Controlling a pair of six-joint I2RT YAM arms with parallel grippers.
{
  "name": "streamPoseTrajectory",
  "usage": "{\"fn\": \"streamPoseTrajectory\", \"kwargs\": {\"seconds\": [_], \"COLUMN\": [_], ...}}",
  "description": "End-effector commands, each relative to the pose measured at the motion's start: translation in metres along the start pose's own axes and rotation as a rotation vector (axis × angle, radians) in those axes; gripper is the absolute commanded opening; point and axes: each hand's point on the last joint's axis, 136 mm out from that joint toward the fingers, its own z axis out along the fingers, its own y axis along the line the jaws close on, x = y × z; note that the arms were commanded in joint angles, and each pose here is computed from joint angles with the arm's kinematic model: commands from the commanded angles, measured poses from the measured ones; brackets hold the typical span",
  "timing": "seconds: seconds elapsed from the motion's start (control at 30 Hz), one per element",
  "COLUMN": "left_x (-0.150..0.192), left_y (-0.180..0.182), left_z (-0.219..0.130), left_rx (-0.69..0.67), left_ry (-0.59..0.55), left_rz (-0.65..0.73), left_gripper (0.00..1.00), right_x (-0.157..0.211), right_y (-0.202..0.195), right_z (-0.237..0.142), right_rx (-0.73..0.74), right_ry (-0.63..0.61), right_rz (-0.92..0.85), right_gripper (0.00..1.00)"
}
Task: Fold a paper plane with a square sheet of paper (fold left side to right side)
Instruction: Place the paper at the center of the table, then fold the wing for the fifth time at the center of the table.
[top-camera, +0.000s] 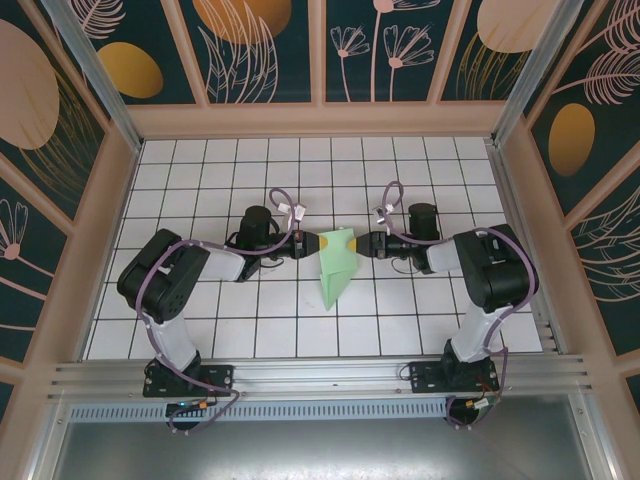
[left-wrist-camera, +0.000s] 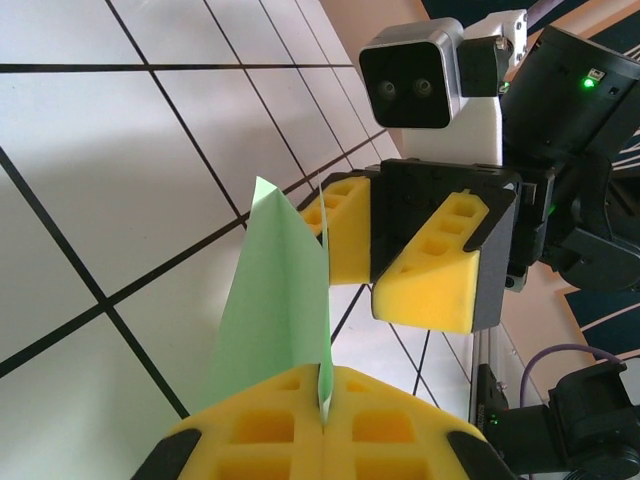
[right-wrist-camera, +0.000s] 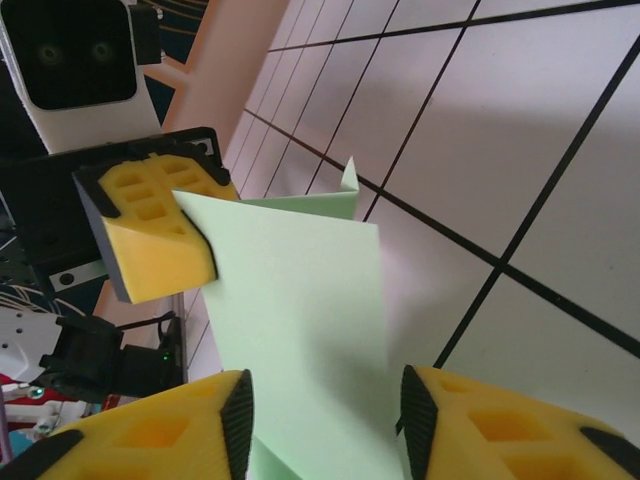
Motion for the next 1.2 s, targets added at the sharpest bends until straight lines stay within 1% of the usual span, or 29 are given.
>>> {"fn": "streamPoseTrajectory", "kwargs": {"seconds": [0.0,0.07,0.2,0.27,0.3,0.37,0.4,0.43,0.47,0.53,0.6,0.67,0.77,0.87,0.93,1.03,1.17], "left_x": [-0.002,-0.001,0.0,0.0,0.0,-0.003,-0.006,-0.01,-0.016,-0.031,-0.045,-0.055,-0.054,-0.034,-0.014,0.016,0.042], "left_y": [-0.001,0.001,0.005,0.008,0.009,0.012,0.013,0.013,0.012,0.007,0.003,-0.003,-0.025,-0.043,-0.051,-0.057,-0.062], "left_z": [0.002,0.002,0.003,0.004,0.003,0.001,-0.001,-0.005,-0.01,-0.023,-0.038,-0.052,-0.06,-0.053,-0.045,-0.03,-0.007], "left_rx": [0.024,0.02,0.005,-0.012,-0.022,-0.063,-0.094,-0.127,-0.169,-0.254,-0.337,-0.422,-0.491,-0.507,-0.523,-0.541,-0.564], "left_ry": [0.004,0.008,0.015,0.017,0.018,0.013,0.008,0.0,-0.014,-0.061,-0.102,-0.135,-0.141,-0.091,-0.039,0.038,0.096], "left_rz": [0.009,0.006,0.001,0.003,0.006,0.022,0.039,0.061,0.09,0.147,0.194,0.231,0.326,0.384,0.422,0.451,0.467], "left_gripper": [0.0,0.0,0.0,0.02,0.08,0.35,0.46,0.55,0.62,0.7,0.72,0.69,0.68,0.66,0.66,0.66,0.66], "right_x": [0.001,0.002,0.001,0.002,0.002,0.001,0.001,0.0,0.002,0.002,0.003,0.004,0.007,0.004,-0.002,-0.011,-0.018], "right_y": [0.011,0.01,0.008,0.007,0.006,0.008,0.007,0.004,-0.001,-0.006,-0.007,-0.009,-0.015,-0.018,-0.017,-0.014,-0.014], "right_z": [0.0,0.0,-0.002,-0.004,-0.005,-0.007,-0.008,-0.009,-0.011,-0.016,-0.019,-0.02,-0.019,-0.018,-0.018,-0.016,-0.012], "right_rx": [-0.045,-0.028,0.001,0.019,0.03,0.039,0.06,0.092,0.135,0.203,0.239,0.264,0.319,0.346,0.353,0.355,0.352], "right_ry": [0.02,0.027,0.029,0.03,0.03,0.03,0.029,0.028,0.034,0.034,0.029,0.022,0.027,0.014,0.003,-0.003,0.016], "right_rz": [-0.057,-0.059,-0.065,-0.064,-0.06,-0.051,-0.035,-0.012,0.028,0.086,0.135,0.197,0.302,0.364,0.392,0.418,0.434], "right_gripper": [0.4,0.29,0.18,0.09,0.05,0.01,0.0,0.0,0.0,0.0,0.0,0.0,0.0,0.0,0.0,0.0,0.0]}}
